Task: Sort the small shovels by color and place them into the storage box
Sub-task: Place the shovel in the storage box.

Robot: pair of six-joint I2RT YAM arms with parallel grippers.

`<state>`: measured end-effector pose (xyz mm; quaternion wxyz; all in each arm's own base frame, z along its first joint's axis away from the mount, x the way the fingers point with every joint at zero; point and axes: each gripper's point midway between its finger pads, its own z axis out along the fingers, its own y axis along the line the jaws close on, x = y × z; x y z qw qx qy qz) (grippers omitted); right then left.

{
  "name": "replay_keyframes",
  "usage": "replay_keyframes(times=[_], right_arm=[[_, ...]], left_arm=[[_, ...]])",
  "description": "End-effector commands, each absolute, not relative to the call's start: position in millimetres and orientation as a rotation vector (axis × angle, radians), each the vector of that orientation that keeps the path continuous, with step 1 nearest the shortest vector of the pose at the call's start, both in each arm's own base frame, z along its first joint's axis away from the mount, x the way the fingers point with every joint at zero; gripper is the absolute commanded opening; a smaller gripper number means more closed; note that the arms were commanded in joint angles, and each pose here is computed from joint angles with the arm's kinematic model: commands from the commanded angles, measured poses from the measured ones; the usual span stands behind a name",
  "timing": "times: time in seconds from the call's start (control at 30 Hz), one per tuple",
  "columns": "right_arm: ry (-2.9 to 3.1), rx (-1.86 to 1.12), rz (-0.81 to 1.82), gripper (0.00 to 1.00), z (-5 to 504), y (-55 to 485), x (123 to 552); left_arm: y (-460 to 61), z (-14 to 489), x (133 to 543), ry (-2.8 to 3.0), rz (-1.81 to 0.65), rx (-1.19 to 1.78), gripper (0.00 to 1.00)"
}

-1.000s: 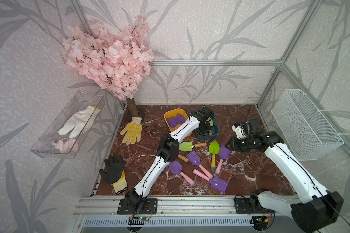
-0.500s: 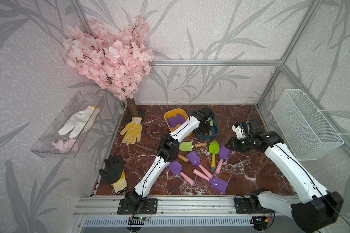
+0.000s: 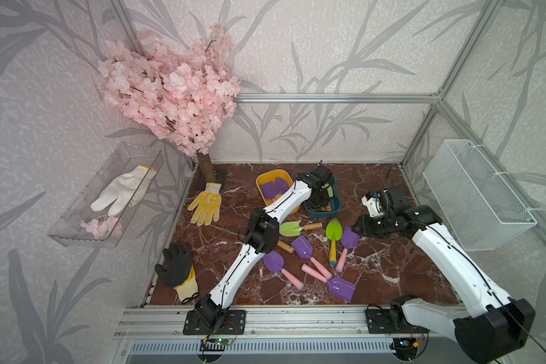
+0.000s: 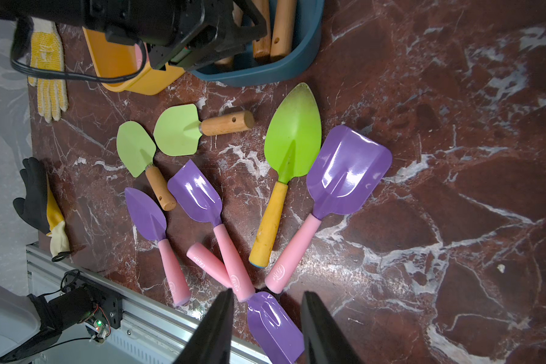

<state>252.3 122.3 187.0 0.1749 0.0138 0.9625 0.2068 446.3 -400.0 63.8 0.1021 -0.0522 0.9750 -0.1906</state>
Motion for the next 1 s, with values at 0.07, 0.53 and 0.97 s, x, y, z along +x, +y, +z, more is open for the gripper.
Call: replay_keyframes(times=[0.07,0.53,0.97], right_arm=[[2.702,0.046,0.589,0.40,193,122,256],[2.671,0.061,0.605,0.40,213,123,257],[2.822,0.324,0.609,0.40,168,119,229]], left_arm=[[-402,135,450,2.747,-0.634,-0.101,0.40],[-340,282,424,2.514,-0.533,-0.072,0.46],[-186,288,318,2.463,-0.225,-0.295,0.48]])
